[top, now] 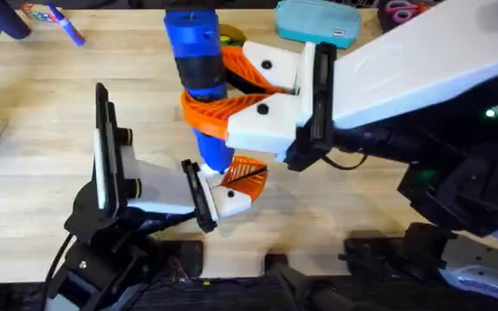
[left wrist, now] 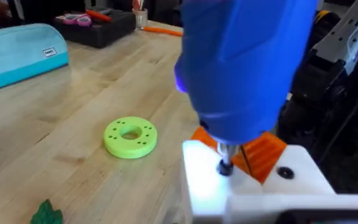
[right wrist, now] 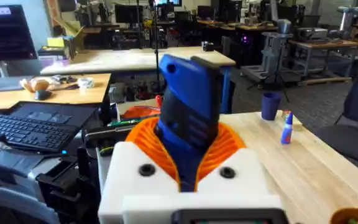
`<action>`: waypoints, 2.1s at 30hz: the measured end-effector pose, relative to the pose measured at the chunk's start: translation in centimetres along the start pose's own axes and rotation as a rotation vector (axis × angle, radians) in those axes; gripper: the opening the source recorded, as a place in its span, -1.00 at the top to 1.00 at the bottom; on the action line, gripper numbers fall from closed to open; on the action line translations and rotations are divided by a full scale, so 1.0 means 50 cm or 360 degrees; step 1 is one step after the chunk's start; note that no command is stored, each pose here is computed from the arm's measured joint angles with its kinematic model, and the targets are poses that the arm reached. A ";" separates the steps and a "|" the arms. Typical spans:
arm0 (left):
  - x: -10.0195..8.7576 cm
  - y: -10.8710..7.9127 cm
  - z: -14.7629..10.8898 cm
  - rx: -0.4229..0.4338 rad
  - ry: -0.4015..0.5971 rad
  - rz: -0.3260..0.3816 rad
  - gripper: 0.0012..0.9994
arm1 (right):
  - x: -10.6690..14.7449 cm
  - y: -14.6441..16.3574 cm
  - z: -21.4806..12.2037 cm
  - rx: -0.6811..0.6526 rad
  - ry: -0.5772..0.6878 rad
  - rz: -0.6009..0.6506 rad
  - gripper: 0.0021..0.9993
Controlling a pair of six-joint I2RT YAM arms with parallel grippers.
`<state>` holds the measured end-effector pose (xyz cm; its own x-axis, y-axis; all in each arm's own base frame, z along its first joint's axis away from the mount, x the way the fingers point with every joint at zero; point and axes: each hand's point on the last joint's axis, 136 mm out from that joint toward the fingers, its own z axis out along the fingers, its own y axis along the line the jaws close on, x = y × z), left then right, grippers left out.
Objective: Pick up the gripper from the table and insert it into the empty holder that is missing its gripper. Then pick up a screw, insert it into the mounting hole, and use the screwdriver to tighten it. Finally, clean up the table by picking up the vegetable and placing it into the bucket.
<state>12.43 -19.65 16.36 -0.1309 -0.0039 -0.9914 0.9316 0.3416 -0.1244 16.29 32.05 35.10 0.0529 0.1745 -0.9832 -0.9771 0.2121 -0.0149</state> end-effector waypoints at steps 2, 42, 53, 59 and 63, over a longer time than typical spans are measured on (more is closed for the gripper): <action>0.000 0.000 0.000 0.0000 0.0000 0.0000 0.99 | 0.000 0.000 0.000 0.0001 0.0001 -0.0001 0.83; 0.000 0.000 0.000 0.0002 0.0001 -0.0026 0.99 | 0.012 -0.003 0.004 0.0004 0.0027 0.0007 0.83; 0.000 0.000 0.000 0.0000 0.0001 -0.0030 0.99 | 0.014 -0.003 0.004 0.0003 0.0032 -0.0035 0.83; 0.000 0.000 0.000 -0.0001 0.0000 -0.0029 0.99 | 0.011 -0.003 0.004 0.0002 0.0023 -0.0047 0.83; 0.000 0.000 0.000 -0.0002 -0.0001 -0.0028 0.99 | -0.014 -0.002 0.005 -0.0001 -0.0066 -0.0110 0.83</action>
<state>12.45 -19.64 16.37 -0.1473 -0.0102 -0.9890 0.9287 0.3426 -0.1418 16.38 32.13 35.86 0.1286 0.1989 -0.9715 -0.9710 0.2244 -0.0826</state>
